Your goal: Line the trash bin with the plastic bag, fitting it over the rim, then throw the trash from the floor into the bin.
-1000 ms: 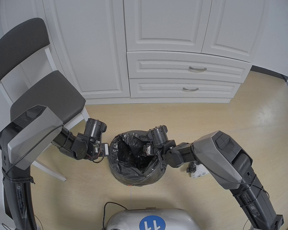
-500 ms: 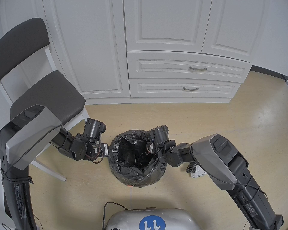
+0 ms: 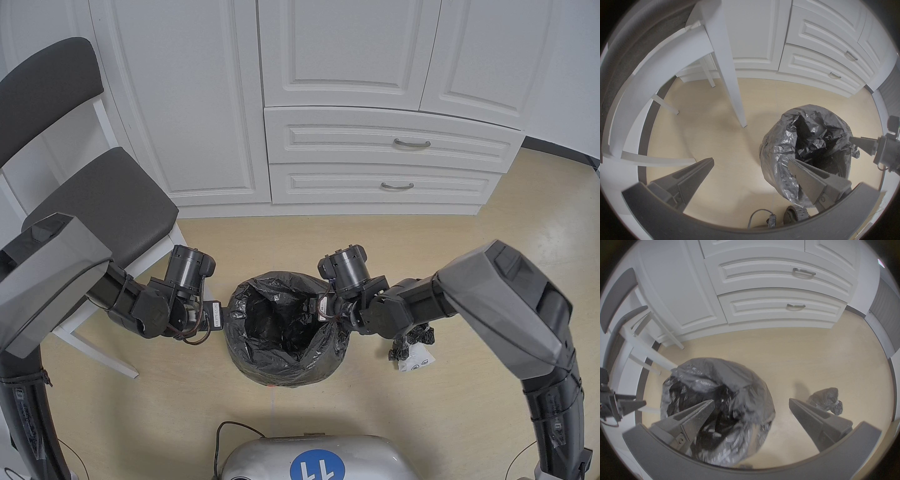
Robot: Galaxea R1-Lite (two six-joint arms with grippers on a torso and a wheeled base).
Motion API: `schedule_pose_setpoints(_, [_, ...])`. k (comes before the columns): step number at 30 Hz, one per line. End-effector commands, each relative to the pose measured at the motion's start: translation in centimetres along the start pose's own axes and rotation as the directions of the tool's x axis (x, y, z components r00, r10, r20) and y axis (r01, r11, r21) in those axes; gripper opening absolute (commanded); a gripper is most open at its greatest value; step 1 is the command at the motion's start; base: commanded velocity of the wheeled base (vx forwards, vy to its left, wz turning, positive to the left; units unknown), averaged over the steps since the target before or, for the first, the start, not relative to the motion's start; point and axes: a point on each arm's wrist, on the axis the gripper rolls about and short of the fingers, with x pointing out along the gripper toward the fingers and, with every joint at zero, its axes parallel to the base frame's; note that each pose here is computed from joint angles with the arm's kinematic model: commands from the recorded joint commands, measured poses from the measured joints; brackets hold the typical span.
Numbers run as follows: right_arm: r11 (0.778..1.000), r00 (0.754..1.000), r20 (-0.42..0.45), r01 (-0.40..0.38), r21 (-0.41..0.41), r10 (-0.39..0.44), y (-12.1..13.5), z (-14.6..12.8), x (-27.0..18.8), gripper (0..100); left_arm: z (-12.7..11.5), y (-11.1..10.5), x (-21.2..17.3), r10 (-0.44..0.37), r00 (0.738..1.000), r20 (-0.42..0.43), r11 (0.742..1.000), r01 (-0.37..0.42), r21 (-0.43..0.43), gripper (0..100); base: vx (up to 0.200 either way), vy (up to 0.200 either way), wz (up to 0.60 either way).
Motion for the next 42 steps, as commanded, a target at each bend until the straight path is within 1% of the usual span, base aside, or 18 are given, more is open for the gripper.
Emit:
schedule_pose_setpoints(1, [0.999, 0.998, -0.033, -0.054, 0.003, 0.054, -2.5, 1.8, -6.7, 100, -0.2, -0.4, -4.1, -0.045, 0.999, 0.028, 0.999, 0.044, 0.02, 100, 0.0, 0.0, 0.0])
schedule_pose_setpoints(3, [0.998, 0.997, -0.051, -0.059, 0.006, 0.059, -3.4, 1.6, -7.8, 100, -0.3, -0.3, -4.7, -0.052, 0.998, 0.033, 0.998, 0.051, 0.021, 100, 0.0, 0.0, 0.0])
schedule_pose_setpoints(5, [0.998, 0.996, -0.052, -0.068, 0.02, 0.069, -5.2, 1.5, -9.7, 100, -0.4, -0.1, -6.1, -0.063, 0.997, 0.044, 0.998, 0.062, 0.022, 100, 0.0, 0.0, 0.0])
schedule_pose_setpoints(8, [0.995, 0.995, -0.019, -0.099, 0.03, 0.1, -6.5, 1.4, -11.7, 100, -0.7, 0.3, -7.5, -0.074, 0.996, 0.056, 0.997, 0.073, 0.022, 100, 0.0, 0.0, 0.0])
schedule_pose_setpoints(9, [0.989, 0.989, 0.03, -0.143, 0.038, 0.142, -7.7, 1.2, -13.7, 100, -1.0, 0.9, -9.2, -0.083, 0.994, 0.07, 0.996, 0.082, 0.019, 100, 0.0, 0.0, 0.0])
schedule_pose_setpoints(13, [0.979, 0.976, 0.085, -0.2, -0.031, 0.201, -10.5, -0.2, -17.8, 100, -2.4, 2.7, -12.5, -0.089, 0.992, 0.085, 0.996, 0.088, 0.017, 100, 0.0, 0.0, 0.0])
schedule_pose_setpoints(15, [0.977, 0.974, 0.097, -0.195, -0.085, 0.203, -12.6, -1.2, -19.5, 100, -3.9, 3.8, -14.0, -0.085, 0.994, 0.075, 0.996, 0.083, 0.031, 100, 0.0, 0.0, 0.0])
schedule_pose_setpoints(16, [0.977, 0.974, 0.097, -0.195, -0.085, 0.203, -12.6, -1.2, -19.5, 100, -3.9, 3.8, -14.0, -0.085, 0.994, 0.075, 0.996, 0.083, 0.031, 100, 0.0, 0.0, 0.0])
schedule_pose_setpoints(17, [0.975, 0.975, 0.114, -0.177, -0.133, 0.193, -15.2, -2.2, -21.1, 100, -5.3, 4.8, -15.6, -0.093, 0.993, 0.079, 0.995, 0.09, 0.04, 100, 0.0, 0.0, 0.0])
schedule_pose_setpoints(19, [0.976, 0.976, 0.125, -0.162, -0.147, 0.181, -16.5, -2.6, -21.8, 100, -5.7, 5.3, -16.5, -0.101, 0.991, 0.091, 0.995, 0.098, 0.035, 100, 0.0, 0.0, 0.0])
schedule_pose_setpoints(20, [0.978, 0.978, 0.135, -0.134, -0.161, 0.156, -18.7, -3.4, -23.0, 100, -6.3, 6.2, -18.2, -0.119, 0.985, 0.126, 0.993, 0.117, 0.024, 100, 0.0, 0.0, 0.0])
schedule_pose_setpoints(24, [0.976, 0.985, 0.115, -0.104, -0.193, 0.127, -21.6, -4.0, -23.3, 100, -6.9, 7.5, -21.3, -0.202, 0.959, 0.201, 0.979, 0.198, 0.042, 100, 0.0, 0.0, 0.0])
schedule_pose_setpoints(26, [0.974, 0.988, 0.117, -0.071, -0.214, 0.098, -22.3, -3.9, -23.1, 100, -7.3, 8.0, -22.5, -0.252, 0.941, 0.224, 0.968, 0.242, 0.073, 100, 0.0, 0.0, 0.0])
schedule_pose_setpoints(29, [0.97, 0.99, 0.119, -0.043, -0.239, 0.074, -22.9, -3.8, -23.0, 100, -8.1, 8.3, -24.0, -0.357, 0.903, 0.239, 0.933, 0.33, 0.144, 100, 0.0, 0.0, 0.0])
schedule_pose_setpoints(30, [0.97, 0.99, 0.119, -0.043, -0.239, 0.074, -22.9, -3.8, -23.0, 100, -8.1, 8.3, -24.0, -0.357, 0.903, 0.239, 0.933, 0.33, 0.144, 100, 0.0, 0.0, 0.0])
schedule_pose_setpoints(31, [0.97, 0.991, 0.116, -0.038, -0.242, 0.068, -23.1, -3.8, -22.9, 100, -8.2, 8.4, -24.5, -0.39, 0.887, 0.247, 0.918, 0.355, 0.177, 100, 0.0, 0.0, 0.0])
schedule_pose_setpoints(38, [0.971, 0.994, 0.104, -0.009, -0.238, 0.035, -23.6, -3.4, -22.0, 100, -8.0, 8.4, -25.2, -0.404, 0.87, 0.282, 0.909, 0.346, 0.232, 100, 0.0, 0.0, 0.0])
schedule_pose_setpoints(42, [0.965, 0.991, 0.125, -0.014, -0.263, 0.049, -23.2, -2.8, -22.0, 100, -7.7, 8.8, -25.9, -0.339, 0.873, 0.349, 0.928, 0.25, 0.278, 100, 0.0, 0.0, 0.0])
